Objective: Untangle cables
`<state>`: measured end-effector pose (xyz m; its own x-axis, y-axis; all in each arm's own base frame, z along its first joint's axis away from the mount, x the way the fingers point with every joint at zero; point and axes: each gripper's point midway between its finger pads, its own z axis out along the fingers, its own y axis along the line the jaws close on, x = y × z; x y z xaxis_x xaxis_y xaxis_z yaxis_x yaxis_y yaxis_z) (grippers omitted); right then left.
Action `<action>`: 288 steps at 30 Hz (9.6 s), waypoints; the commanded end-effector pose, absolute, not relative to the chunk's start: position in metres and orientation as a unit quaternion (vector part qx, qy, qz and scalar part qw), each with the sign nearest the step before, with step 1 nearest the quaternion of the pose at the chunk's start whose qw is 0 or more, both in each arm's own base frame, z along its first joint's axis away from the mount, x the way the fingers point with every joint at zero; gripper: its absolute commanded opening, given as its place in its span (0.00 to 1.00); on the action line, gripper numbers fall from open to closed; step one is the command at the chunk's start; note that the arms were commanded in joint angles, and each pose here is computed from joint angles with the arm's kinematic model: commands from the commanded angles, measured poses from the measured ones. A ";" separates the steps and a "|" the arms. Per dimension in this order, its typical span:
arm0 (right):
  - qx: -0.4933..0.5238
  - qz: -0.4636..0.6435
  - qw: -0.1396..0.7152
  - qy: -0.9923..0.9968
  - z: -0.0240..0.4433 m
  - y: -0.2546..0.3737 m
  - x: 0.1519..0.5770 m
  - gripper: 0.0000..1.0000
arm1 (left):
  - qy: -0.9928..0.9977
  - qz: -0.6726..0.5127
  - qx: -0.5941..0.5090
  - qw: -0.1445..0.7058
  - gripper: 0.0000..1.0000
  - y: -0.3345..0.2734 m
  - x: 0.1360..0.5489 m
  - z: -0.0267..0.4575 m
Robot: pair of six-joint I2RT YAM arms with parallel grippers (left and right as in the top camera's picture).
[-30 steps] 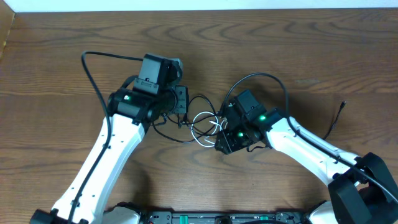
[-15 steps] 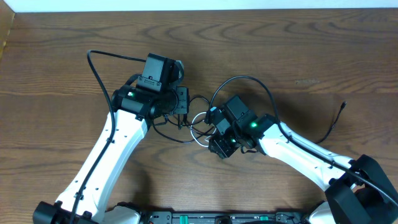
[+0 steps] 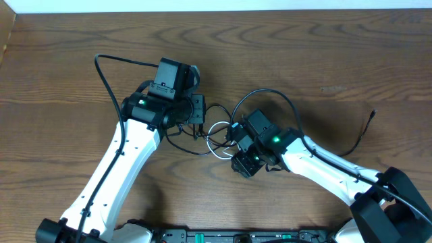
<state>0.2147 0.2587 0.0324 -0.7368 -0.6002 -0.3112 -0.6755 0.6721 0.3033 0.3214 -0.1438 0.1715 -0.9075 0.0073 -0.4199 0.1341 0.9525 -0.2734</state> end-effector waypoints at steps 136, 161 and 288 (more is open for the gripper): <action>-0.334 0.367 0.140 0.857 0.133 0.235 0.300 0.92 | 0.759 -0.331 0.331 0.453 0.08 -0.211 0.231 0.359; -0.170 0.336 0.103 0.921 0.059 0.322 0.321 0.64 | 0.762 -0.335 0.325 0.449 0.08 -0.211 0.232 0.359; -0.456 0.359 0.301 0.757 0.138 0.248 0.266 0.90 | 0.786 -0.472 0.383 0.113 0.07 -0.267 0.199 0.234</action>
